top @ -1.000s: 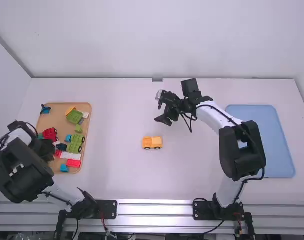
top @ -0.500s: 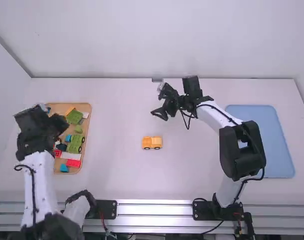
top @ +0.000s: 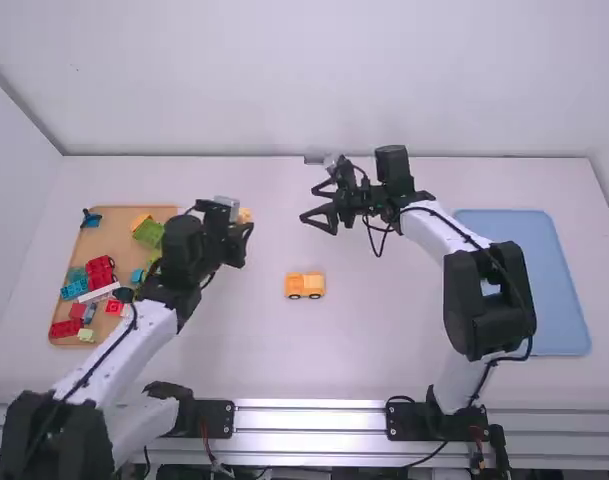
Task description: Assemble lego blocks to make yellow taxi
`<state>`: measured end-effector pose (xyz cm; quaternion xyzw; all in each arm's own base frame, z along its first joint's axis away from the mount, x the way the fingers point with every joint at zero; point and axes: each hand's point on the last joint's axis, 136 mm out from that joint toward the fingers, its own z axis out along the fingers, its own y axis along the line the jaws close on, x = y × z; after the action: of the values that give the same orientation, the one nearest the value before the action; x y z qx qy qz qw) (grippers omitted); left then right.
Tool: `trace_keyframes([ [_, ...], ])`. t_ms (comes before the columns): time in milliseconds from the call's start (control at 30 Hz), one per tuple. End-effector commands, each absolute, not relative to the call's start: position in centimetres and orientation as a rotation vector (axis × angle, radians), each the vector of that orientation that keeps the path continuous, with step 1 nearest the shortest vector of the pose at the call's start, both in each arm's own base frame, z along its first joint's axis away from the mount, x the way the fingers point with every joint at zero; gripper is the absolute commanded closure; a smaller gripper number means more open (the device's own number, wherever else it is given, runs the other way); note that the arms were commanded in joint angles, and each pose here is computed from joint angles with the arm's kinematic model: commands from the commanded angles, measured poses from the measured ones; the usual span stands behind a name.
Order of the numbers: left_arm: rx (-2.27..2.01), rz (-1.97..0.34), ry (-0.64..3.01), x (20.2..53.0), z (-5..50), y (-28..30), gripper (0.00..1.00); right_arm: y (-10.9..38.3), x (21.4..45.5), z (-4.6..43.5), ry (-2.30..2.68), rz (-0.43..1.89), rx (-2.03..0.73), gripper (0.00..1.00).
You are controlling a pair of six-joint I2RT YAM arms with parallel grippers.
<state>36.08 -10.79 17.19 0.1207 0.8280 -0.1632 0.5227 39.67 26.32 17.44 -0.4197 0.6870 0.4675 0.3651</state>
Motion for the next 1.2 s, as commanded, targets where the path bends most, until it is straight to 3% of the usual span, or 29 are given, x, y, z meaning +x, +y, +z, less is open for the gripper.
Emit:
trace_keyframes([
  [0, 0.354, -0.321, 1.989, 37.1, 15.7, -12.3, 0.98, 25.1, 40.1, 21.6, 1.698, 1.117, -1.079, 0.01],
  [167, 0.432, -0.339, 1.984, 38.7, 14.0, -16.1, 0.98, 22.2, 40.7, 21.5, 1.829, 0.962, -1.007, 0.01],
  [267, 0.519, -0.316, 1.962, 39.5, 13.1, -18.3, 0.98, 23.5, 38.8, 19.6, 1.847, 1.061, -1.008, 0.02],
  [467, 0.54, -0.342, 1.882, 40.2, 13.9, -20.6, 0.98, 23.9, 39.5, 17.8, 1.822, 1.198, -0.813, 0.02],
  [800, 0.547, -0.452, 1.827, 39.8, 15.3, -22.2, 0.98, 24.5, 38.1, 16.5, 1.774, 1.246, -0.798, 0.0],
  [933, 0.56, -0.459, 1.823, 39.5, 15.3, -22.7, 0.98, 25.1, 37.8, 16.3, 1.781, 1.241, -0.808, 0.12],
  [1167, 0.561, -0.471, 1.83, 39.3, 15.2, -23.0, 0.98, 25.2, 37.5, 15.8, 1.791, 1.243, -0.801, 0.19],
])
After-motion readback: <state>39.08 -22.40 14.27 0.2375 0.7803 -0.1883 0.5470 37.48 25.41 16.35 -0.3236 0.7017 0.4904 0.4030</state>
